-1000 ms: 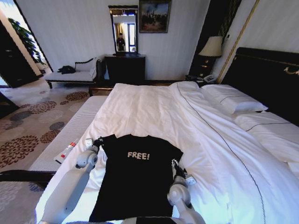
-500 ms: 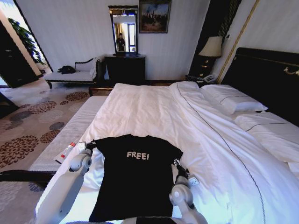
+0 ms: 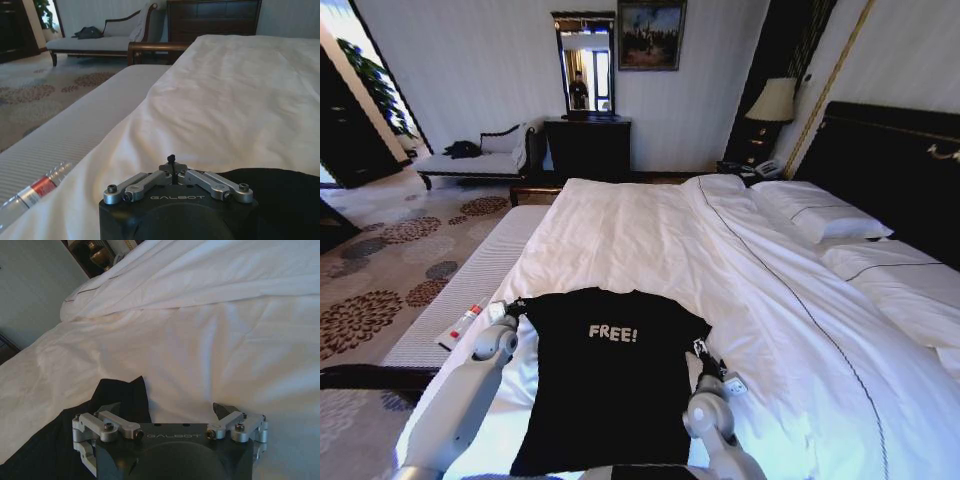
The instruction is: Fold the clothes on the bed.
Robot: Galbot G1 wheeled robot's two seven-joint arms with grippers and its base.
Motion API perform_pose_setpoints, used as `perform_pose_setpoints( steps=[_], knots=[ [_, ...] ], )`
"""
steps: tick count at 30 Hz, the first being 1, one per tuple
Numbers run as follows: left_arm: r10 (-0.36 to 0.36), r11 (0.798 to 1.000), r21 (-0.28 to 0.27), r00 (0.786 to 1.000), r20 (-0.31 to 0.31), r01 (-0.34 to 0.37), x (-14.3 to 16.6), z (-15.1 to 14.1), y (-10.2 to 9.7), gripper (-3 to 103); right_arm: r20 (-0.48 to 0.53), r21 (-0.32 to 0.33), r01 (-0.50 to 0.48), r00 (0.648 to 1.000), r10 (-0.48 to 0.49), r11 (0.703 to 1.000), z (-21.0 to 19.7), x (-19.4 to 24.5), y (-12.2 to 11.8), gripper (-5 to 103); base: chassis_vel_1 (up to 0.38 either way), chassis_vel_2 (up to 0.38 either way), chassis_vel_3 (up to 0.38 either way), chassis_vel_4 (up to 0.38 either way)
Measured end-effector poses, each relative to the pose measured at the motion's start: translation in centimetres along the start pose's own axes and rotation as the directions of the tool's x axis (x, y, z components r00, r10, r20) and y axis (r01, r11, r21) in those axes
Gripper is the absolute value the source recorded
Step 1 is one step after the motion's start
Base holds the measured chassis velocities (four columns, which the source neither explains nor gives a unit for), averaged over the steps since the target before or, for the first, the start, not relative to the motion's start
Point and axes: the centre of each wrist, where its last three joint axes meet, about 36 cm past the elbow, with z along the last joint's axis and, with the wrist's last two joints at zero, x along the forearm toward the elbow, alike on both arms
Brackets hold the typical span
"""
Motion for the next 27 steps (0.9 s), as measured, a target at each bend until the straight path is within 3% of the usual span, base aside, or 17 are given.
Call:
perform_pose_setpoints(
  steps=[6,12,15,18,19,20,23,24,26,27],
  knots=[
    [-0.007,0.999,-0.048,1.0,0.023,0.008,0.2,-0.7,0.6,-3,0.003,-0.001,0.006,1.0,-0.006,1.0,-0.1,0.2,0.2,100,0.0,0.0,0.0,0.0],
    [-0.05,0.998,-0.021,0.997,0.053,0.051,1.3,-1.6,2.4,23,0.01,-0.002,0.017,1.0,-0.017,1.0,-0.4,0.7,0.3,100,0.0,0.0,0.0,0.0],
    [-0.063,0.998,-0.011,0.995,0.071,0.064,2.3,-2.2,3.5,29,0.02,-0.002,0.026,0.999,-0.026,1.0,-0.9,0.8,0.3,100,0.0,0.0,0.0,0.0],
    [-0.086,0.996,0.015,0.991,0.101,0.085,4.0,-3.6,4.7,45,0.037,0.001,0.032,0.999,-0.032,0.999,-1.7,0.8,0.0,100,0.0,0.0,0.0,0.0],
    [-0.086,0.996,0.015,0.991,0.101,0.085,4.0,-3.6,4.7,45,0.037,0.001,0.032,0.999,-0.032,0.999,-1.7,0.8,0.0,100,0.0,0.0,0.0,0.0],
    [-0.087,0.996,0.038,0.99,0.112,0.083,4.7,-4.4,4.7,45,0.044,0.002,0.033,0.998,-0.033,0.999,-2.0,0.9,-0.2,100,0.0,0.0,0.0,0.0],
    [-0.06,0.986,0.167,0.98,0.189,0.028,9.5,-9.1,4.5,61,0.054,0.014,0.049,0.997,-0.05,0.999,-3.4,1.0,-0.3,100,0.0,0.0,0.0,0.0],
    [-0.06,0.986,0.167,0.98,0.189,0.028,9.5,-9.1,4.5,61,0.054,0.014,0.049,0.997,-0.05,0.999,-3.4,1.0,-0.3,100,0.0,0.0,0.0,0.0],
    [-0.024,0.969,0.245,0.968,0.248,-0.039,14.2,-11.7,4.7,72,0.058,0.017,0.073,0.996,-0.074,0.997,-5.0,1.0,-0.1,100,0.0,0.0,0.0,0.0],
    [-0.024,0.969,0.245,0.968,0.248,-0.039,14.2,-11.7,4.7,72,0.058,0.017,0.073,0.996,-0.074,0.997,-5.0,1.0,-0.1,100,0.0,0.0,0.0,0.0]
  ],
)
